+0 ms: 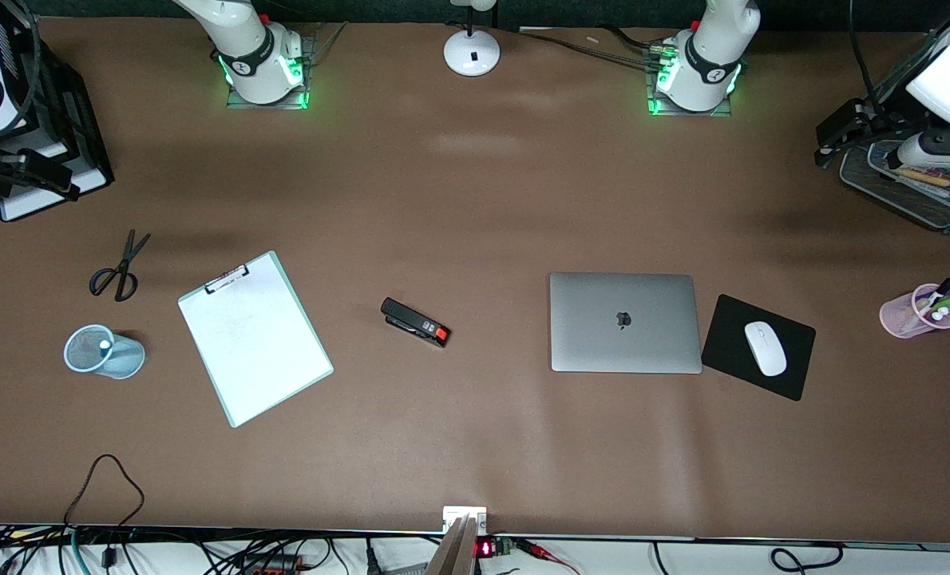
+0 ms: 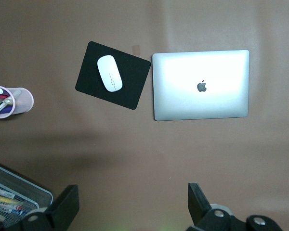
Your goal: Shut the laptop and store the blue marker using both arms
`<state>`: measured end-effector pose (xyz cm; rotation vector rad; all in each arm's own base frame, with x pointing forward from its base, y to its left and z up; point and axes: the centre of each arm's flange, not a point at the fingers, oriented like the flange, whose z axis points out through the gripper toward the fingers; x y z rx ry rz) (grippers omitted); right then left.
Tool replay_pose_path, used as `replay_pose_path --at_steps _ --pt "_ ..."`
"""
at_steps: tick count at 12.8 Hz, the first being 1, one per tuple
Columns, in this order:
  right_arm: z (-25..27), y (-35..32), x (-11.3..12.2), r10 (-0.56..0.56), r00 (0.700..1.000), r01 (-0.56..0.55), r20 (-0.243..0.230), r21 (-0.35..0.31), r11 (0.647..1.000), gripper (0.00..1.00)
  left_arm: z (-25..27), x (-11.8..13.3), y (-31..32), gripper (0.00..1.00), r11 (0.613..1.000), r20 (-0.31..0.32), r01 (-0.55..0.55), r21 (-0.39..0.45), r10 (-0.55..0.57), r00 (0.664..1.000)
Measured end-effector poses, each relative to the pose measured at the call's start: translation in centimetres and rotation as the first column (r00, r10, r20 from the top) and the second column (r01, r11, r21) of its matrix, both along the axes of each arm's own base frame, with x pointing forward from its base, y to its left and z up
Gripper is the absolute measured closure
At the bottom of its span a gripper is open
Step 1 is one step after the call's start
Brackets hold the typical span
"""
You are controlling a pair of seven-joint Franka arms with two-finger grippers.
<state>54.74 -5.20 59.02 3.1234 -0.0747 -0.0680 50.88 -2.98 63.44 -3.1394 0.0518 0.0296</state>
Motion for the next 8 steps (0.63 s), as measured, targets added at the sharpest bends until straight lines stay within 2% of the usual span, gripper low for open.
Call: replay_pose_path --at_steps 8 --pt "0.46 0.68 -0.83 0.019 1.0 -0.019 0.019 0.004 1.0 0.0 0.12 -0.02 0.49 0.0 1.0 0.004 -0.008 -0.001 0.008 1.0"
